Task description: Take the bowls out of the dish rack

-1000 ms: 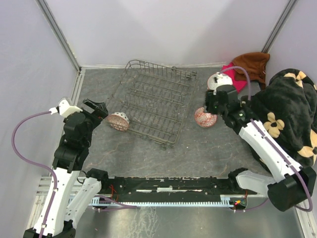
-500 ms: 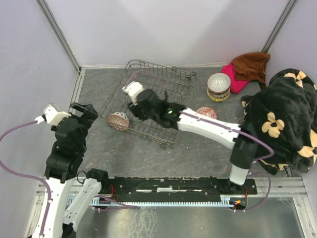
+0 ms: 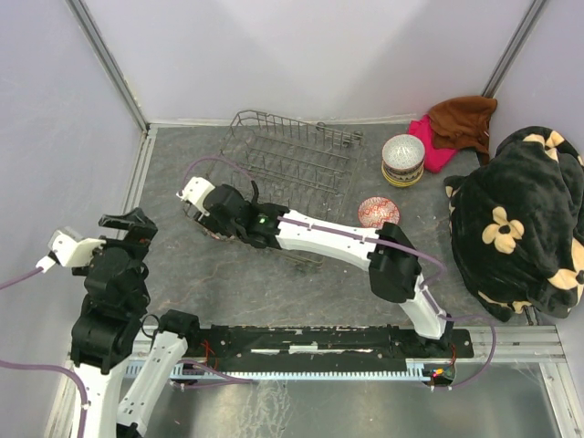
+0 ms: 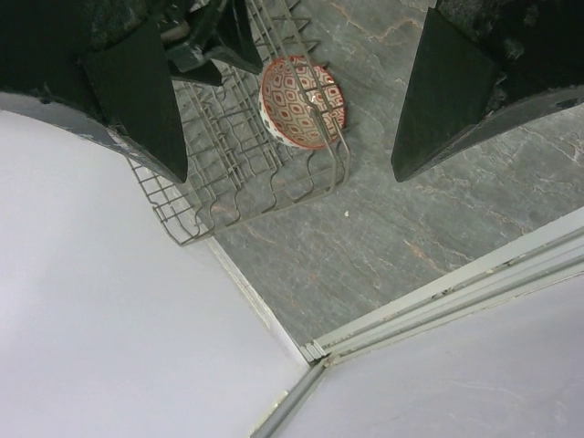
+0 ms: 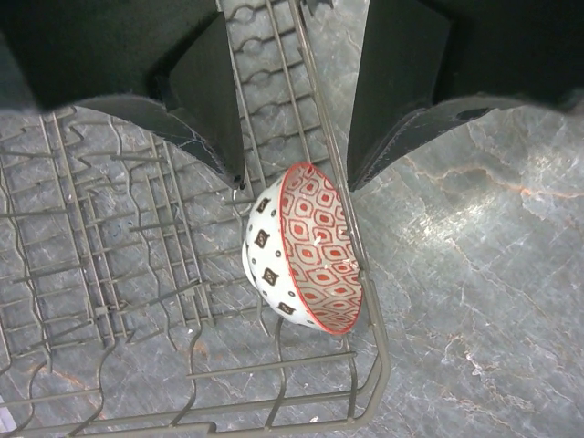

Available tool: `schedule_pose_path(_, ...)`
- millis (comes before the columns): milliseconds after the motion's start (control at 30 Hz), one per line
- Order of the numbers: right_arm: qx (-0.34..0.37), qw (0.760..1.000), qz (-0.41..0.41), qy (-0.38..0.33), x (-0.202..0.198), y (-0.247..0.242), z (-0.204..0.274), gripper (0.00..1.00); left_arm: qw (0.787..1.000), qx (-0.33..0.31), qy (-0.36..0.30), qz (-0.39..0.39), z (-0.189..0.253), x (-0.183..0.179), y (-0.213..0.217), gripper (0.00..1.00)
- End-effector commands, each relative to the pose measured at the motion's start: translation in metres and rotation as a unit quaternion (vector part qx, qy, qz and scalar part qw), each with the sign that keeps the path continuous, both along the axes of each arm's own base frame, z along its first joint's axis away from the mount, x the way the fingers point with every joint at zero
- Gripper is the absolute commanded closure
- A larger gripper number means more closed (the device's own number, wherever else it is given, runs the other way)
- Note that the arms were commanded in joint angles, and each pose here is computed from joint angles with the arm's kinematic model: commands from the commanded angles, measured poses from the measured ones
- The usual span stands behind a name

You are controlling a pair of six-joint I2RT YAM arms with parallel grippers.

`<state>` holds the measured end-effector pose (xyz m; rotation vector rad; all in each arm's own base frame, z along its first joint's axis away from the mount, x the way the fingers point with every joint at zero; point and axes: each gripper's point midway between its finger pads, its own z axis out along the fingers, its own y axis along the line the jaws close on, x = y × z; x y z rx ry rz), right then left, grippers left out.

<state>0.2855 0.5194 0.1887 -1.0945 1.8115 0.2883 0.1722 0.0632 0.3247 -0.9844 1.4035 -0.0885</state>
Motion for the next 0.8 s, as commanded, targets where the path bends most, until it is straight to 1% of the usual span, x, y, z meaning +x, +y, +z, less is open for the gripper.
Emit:
schedule_pose_path(0, 0.012, 1.0, 0.009, -0.024, 0.004, 0.021, 0.008, 0.44, 0.999, -0.014, -0.029, 0.035, 0.009, -0.011, 0.012, 0.01)
schedule_pose_path(333, -0.031, 0.998, -0.022, -0.058, 0.019, 0.031, -0.017, 0.5, 0.998, -0.011, -0.04, 0.036, 0.014, -0.017, 0.014, 0.01)
schedule_pose_path(767, -0.082, 0.988, -0.069, -0.107, 0.041, 0.026, -0.037, 0.59, 0.998, -0.004, -0.046, 0.037, 0.017, -0.019, 0.015, 0.01)
